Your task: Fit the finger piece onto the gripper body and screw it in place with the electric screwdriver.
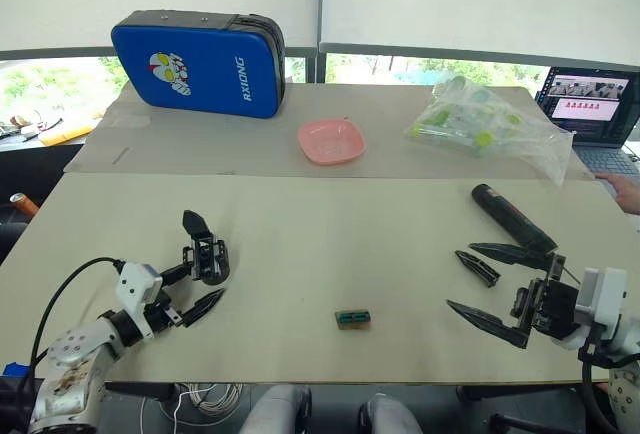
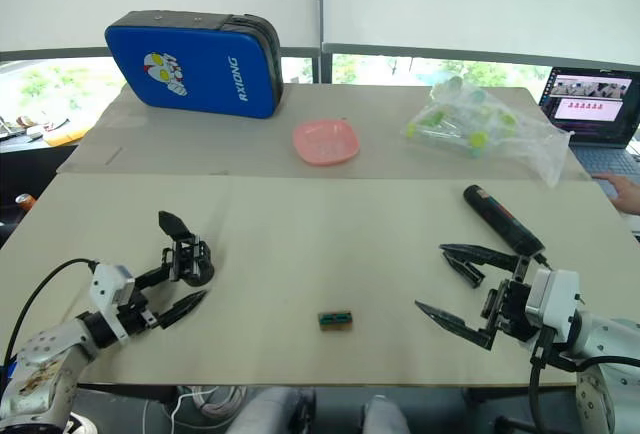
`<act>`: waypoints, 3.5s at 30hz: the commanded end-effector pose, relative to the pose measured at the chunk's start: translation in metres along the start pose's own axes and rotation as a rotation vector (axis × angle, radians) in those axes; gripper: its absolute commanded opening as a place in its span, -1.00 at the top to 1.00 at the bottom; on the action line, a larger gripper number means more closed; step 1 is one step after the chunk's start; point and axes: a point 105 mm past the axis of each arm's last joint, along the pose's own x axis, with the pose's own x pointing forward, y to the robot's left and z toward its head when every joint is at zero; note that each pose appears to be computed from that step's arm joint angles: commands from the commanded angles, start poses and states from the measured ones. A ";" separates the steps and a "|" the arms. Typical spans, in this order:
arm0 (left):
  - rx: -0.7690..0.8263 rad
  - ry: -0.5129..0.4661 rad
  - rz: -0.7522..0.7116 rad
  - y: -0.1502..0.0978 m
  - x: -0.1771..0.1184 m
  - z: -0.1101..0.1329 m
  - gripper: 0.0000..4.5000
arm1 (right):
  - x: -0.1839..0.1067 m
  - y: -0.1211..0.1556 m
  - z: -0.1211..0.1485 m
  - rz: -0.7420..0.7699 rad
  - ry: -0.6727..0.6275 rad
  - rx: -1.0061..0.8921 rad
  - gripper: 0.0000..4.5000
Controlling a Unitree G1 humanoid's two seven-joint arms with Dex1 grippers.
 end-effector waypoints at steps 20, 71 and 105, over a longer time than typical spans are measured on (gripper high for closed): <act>0.011 -0.012 -0.105 -0.003 0.035 -0.009 -0.44 | 0.000 0.000 0.019 -0.037 0.018 -0.065 -1.00; 0.258 -0.125 -0.656 -0.161 0.176 0.058 -0.03 | -0.047 0.044 0.016 -0.227 0.191 0.087 -1.00; 0.091 -0.105 -0.597 -0.051 0.078 0.062 -0.98 | -0.101 0.059 0.002 -0.409 0.323 0.153 -1.00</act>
